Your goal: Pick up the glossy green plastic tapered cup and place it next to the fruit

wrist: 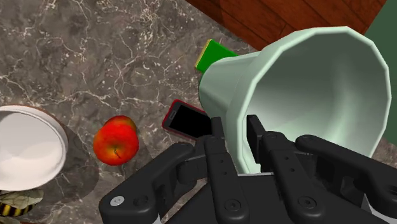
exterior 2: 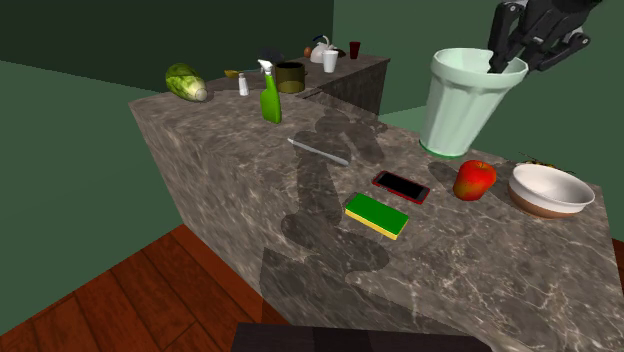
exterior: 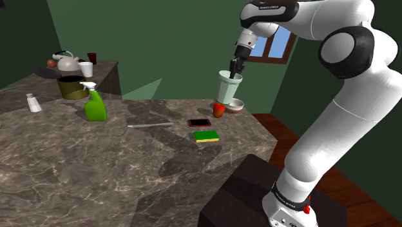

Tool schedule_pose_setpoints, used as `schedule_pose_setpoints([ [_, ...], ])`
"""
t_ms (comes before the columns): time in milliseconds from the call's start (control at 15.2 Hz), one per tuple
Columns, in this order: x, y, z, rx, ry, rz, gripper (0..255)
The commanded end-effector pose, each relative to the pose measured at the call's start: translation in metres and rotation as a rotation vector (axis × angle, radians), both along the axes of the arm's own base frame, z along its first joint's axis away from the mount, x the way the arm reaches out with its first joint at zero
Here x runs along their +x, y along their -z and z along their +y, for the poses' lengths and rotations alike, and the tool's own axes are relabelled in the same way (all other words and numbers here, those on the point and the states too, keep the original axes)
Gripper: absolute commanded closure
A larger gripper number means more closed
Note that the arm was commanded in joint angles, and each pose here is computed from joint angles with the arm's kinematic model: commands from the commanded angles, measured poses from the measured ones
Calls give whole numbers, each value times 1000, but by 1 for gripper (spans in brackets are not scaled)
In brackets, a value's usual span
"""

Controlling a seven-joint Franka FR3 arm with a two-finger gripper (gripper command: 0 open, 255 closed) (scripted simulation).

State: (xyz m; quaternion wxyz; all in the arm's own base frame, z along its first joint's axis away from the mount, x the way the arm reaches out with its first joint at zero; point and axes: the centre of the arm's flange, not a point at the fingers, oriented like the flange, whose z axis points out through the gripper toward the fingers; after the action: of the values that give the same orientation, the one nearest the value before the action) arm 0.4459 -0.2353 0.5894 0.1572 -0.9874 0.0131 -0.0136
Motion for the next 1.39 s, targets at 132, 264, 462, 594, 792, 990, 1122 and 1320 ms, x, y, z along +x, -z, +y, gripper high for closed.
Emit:
schedule_pose_setpoints([
  [132,-24,4,-40,0,-1,-1,255],
  [264,-24,14,-40,0,-1,-1,255],
  [462,-24,30,-40,0,-1,-1,255],
  [594,-24,41,-40,0,-1,-1,255],
  [792,-24,57,-40,0,-1,-1,255],
  [990,-24,73,-40,0,-1,-1,255],
  [1122,-24,83,-40,0,-1,-1,255],
  [1320,-24,99,-40,0,-1,-1,255],
])
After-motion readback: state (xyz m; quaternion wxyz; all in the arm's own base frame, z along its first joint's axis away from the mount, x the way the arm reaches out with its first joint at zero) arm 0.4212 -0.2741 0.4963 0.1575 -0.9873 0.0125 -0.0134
